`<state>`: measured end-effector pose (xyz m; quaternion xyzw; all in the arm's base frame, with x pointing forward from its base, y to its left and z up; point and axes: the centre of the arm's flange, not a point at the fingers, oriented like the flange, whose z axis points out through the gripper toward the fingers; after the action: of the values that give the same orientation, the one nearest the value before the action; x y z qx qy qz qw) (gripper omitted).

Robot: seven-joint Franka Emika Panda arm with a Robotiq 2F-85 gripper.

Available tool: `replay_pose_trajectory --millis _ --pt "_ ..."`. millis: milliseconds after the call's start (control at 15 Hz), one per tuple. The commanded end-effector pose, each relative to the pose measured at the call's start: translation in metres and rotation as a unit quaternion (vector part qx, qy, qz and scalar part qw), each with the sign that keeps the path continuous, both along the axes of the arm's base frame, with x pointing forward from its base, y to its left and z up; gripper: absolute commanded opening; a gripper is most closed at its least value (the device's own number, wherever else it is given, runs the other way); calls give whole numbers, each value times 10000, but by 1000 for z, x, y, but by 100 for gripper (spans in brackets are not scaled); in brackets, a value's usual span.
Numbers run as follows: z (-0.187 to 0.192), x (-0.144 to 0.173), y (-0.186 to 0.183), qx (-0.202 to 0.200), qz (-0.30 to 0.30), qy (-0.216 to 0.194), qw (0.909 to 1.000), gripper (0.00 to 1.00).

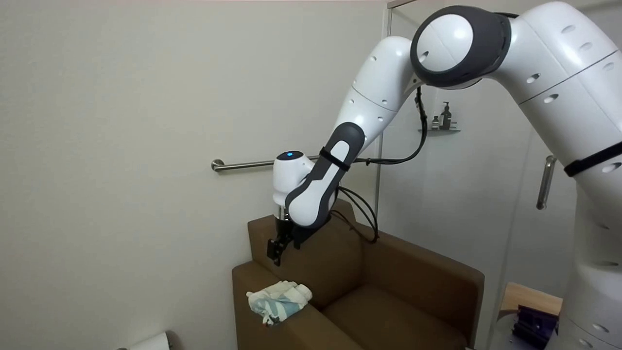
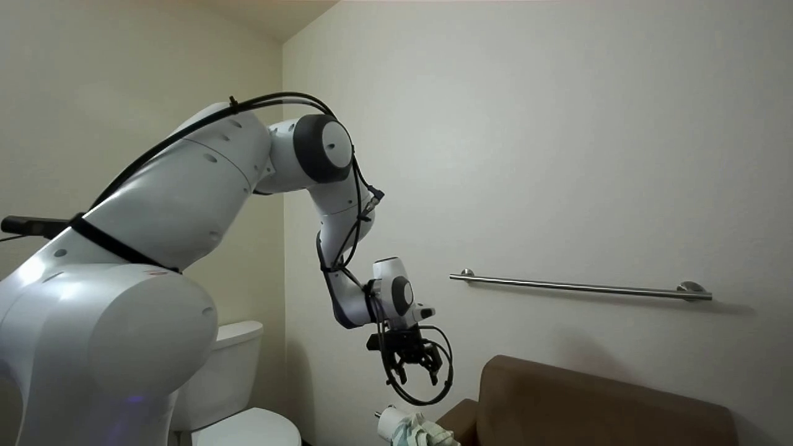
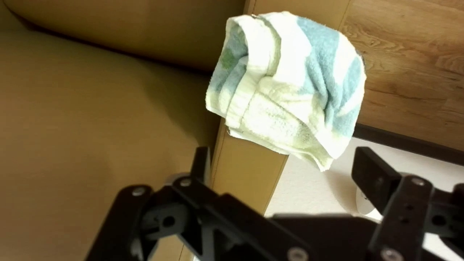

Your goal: Use the cloth to wipe the side of the couch

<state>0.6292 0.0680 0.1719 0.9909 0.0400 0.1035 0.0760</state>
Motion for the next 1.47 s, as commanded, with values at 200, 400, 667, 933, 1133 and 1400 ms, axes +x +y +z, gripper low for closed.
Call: replay_pose_trajectory --millis 200,400,667,933,1133,1400 --pt "-67 17 7 448 -129 353 9983 100" --pt "-96 8 -1 385 -267 480 9977 100" --pt "-129 4 -12 58 -315 536 9980 100" --pt "-165 2 -9 218 -217 708 9970 100" --pt "-186 0 0 305 -173 727 9967 74" --pt "-191 -1 -2 319 -162 722 9967 50"
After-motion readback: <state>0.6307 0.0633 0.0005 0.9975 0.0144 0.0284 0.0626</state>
